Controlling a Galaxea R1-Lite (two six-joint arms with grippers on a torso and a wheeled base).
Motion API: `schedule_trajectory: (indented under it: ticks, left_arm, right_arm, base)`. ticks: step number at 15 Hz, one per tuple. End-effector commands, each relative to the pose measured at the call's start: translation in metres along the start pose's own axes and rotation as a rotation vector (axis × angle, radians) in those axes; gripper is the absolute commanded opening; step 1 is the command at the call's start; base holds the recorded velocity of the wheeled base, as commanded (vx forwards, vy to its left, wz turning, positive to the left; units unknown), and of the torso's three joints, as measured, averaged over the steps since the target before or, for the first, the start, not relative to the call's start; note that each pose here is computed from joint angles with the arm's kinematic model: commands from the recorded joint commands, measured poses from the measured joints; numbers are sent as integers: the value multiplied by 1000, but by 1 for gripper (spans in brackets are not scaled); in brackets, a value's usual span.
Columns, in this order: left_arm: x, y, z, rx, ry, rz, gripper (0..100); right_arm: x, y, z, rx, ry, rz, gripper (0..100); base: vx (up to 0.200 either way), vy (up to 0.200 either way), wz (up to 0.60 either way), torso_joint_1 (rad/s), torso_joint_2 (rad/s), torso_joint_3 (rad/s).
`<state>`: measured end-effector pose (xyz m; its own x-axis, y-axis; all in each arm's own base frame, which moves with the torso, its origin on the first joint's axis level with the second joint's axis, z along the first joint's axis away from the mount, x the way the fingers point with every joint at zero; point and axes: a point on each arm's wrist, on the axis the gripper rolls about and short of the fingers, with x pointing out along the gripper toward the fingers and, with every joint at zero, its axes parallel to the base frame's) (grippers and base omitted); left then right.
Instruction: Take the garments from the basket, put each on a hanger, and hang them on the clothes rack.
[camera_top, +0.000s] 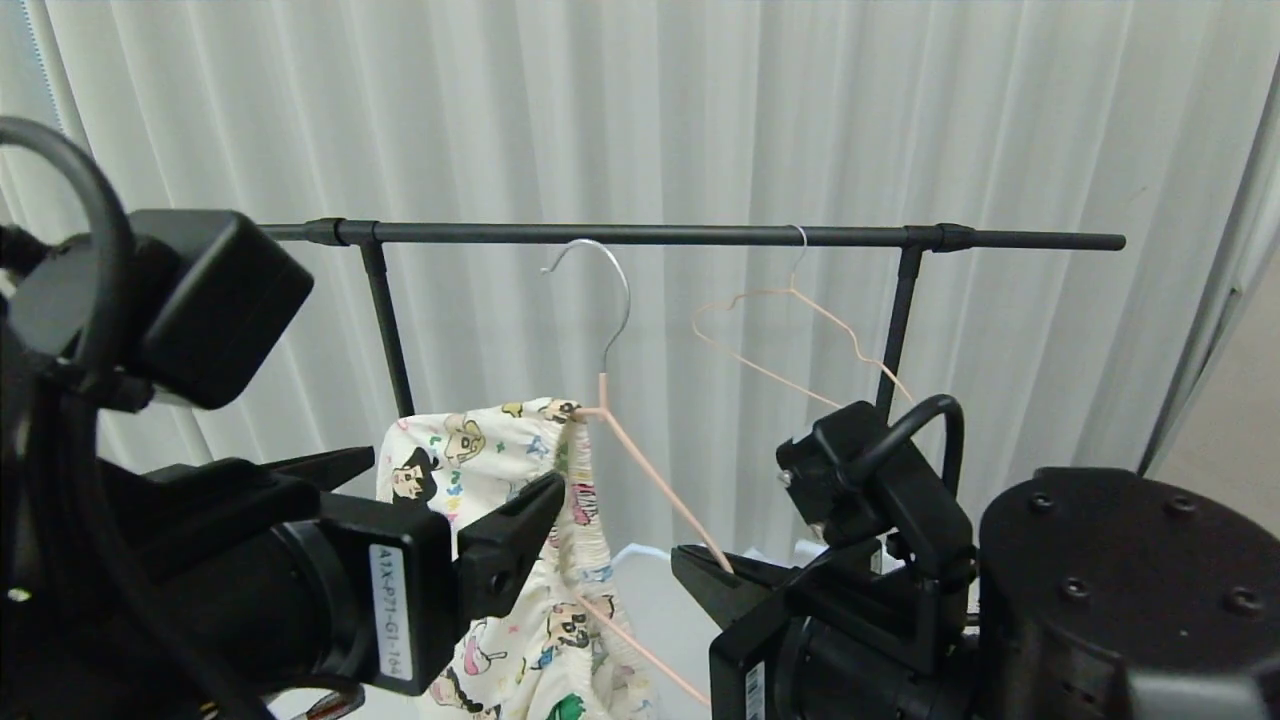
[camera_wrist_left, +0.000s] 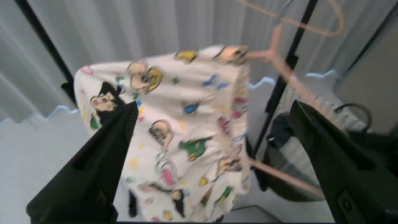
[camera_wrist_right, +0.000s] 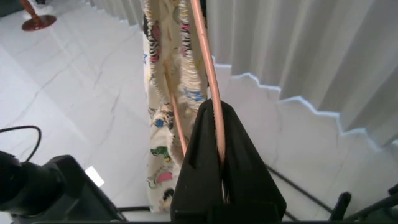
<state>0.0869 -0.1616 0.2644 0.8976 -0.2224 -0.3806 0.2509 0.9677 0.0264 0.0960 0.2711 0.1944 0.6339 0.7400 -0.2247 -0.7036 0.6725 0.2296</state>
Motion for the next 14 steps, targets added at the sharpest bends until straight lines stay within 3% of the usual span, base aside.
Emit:
schedule_trajectory:
  ticks: [1,4,7,10,12,14]
  left_arm:
    - [-13,21,-13,19,-7,-3,100]
    - [-40,61,-32,170,-47,-65,100]
    - [-74,100,-47,339,-143,-398,100]
    - [-71,99,-48,384,-134,-437,100]
    - [-57,80,-44,413,-117,-451,100]
    - [-50,67,-44,438,-82,-565,100]
  right_arm:
    - [-12,-11,0,-16,-23,-12,0]
    - [-37,-27,-2,-79,-69,-9,0]
    - [-65,-38,-7,-142,-73,48,0]
    - [-90,-47,-19,-218,-53,153,0]
    - [-101,-47,-31,-249,-25,202,0]
    - [-110,-43,-39,-262,-8,263,0]
  base:
    - [0,0,0,0,0,0]
    - [0,0,0,0,0,0]
    - [0,0,0,0,0,0]
    - [0,0,0,0,0,0]
    - [0,0,0,0,0,0]
    - [0,0,0,0,0,0]
